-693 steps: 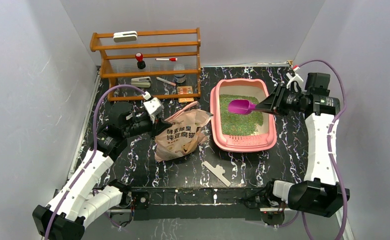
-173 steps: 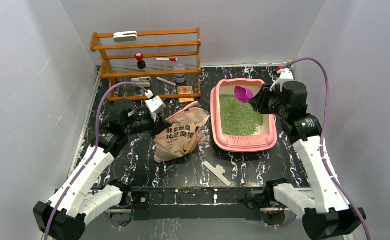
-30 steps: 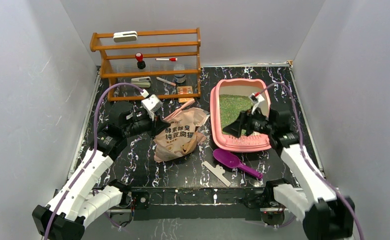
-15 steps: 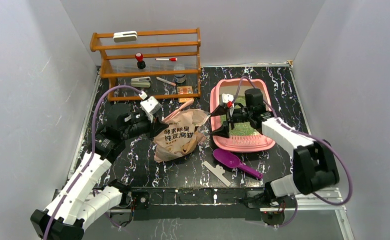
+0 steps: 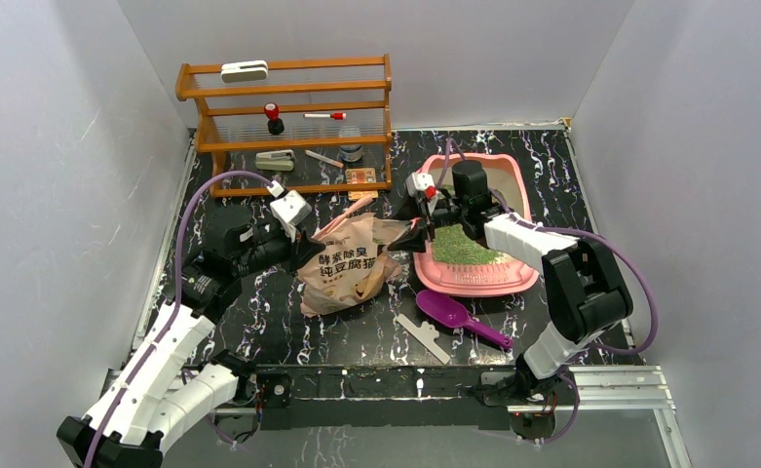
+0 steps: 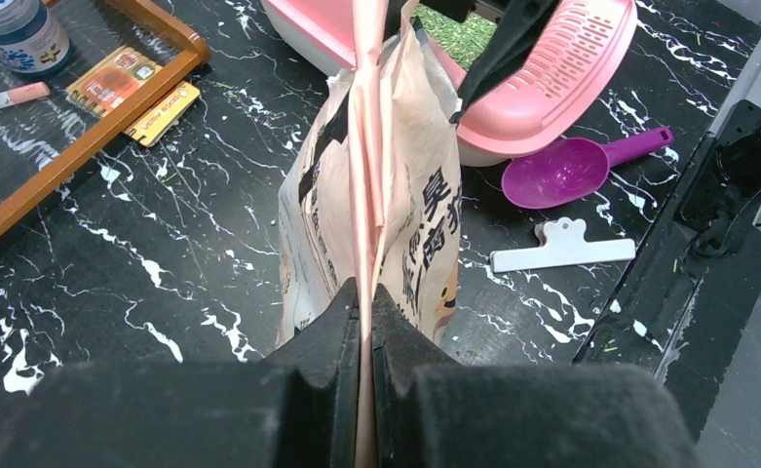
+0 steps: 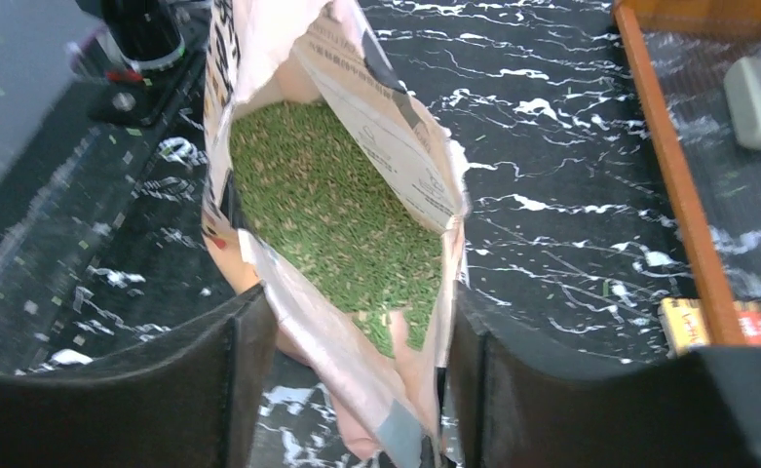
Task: Fill the litter box with clean litter
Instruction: Close the cat litter bag at the center of the board.
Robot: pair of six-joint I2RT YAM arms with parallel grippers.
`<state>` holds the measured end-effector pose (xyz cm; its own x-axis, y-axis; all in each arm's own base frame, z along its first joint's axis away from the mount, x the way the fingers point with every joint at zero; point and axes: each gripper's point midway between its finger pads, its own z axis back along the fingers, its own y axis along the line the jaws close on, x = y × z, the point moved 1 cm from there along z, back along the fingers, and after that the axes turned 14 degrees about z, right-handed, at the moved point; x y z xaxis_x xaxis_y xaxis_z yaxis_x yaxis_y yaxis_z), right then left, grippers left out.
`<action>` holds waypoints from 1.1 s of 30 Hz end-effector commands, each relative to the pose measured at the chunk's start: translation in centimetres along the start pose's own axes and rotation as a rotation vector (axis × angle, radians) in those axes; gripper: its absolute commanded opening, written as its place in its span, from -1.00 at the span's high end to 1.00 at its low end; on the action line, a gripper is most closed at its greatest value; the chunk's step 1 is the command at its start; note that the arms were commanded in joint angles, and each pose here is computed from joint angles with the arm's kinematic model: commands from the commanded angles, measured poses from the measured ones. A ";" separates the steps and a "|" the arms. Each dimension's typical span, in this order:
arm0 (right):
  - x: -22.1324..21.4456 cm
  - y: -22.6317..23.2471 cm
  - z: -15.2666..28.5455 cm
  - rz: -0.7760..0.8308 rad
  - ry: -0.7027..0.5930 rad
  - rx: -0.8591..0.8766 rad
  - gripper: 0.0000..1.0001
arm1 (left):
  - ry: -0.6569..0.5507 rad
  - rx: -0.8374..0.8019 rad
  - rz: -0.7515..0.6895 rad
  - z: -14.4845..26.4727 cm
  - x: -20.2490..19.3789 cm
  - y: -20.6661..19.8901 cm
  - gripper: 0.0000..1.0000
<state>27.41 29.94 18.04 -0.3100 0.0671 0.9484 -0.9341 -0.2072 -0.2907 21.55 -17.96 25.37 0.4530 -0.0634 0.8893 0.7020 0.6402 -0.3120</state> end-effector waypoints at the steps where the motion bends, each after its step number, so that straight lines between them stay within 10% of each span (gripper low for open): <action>1: 2.3 -0.1 -0.2 -0.125 -0.063 0.018 -0.17 | -0.053 0.020 -0.015 1.0 1.1 -0.3 1.00; 8: 2.0 1.6 -0.1 -0.463 -0.035 0.044 0.76 | -0.079 0.034 0.005 1.1 1.6 -0.2 1.00; 14: 3.0 1.7 0.2 -0.555 -0.023 0.006 0.98 | -0.080 0.062 0.026 1.2 1.7 0.2 0.83; 22: 3.1 2.5 0.5 -0.627 0.012 -0.021 1.00 | -0.067 0.124 0.167 0.7 0.8 1.3 -0.39; 33: 1.5 2.6 0.5 -0.679 0.055 -0.047 0.97 | -0.013 0.137 0.390 0.6 -1.7 1.0 -0.73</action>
<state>25.02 29.00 17.81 0.3455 0.2195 0.9124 -0.9315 -0.0373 0.3617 21.74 -16.59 23.38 0.6274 0.1630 0.7614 0.4363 0.7363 -0.5172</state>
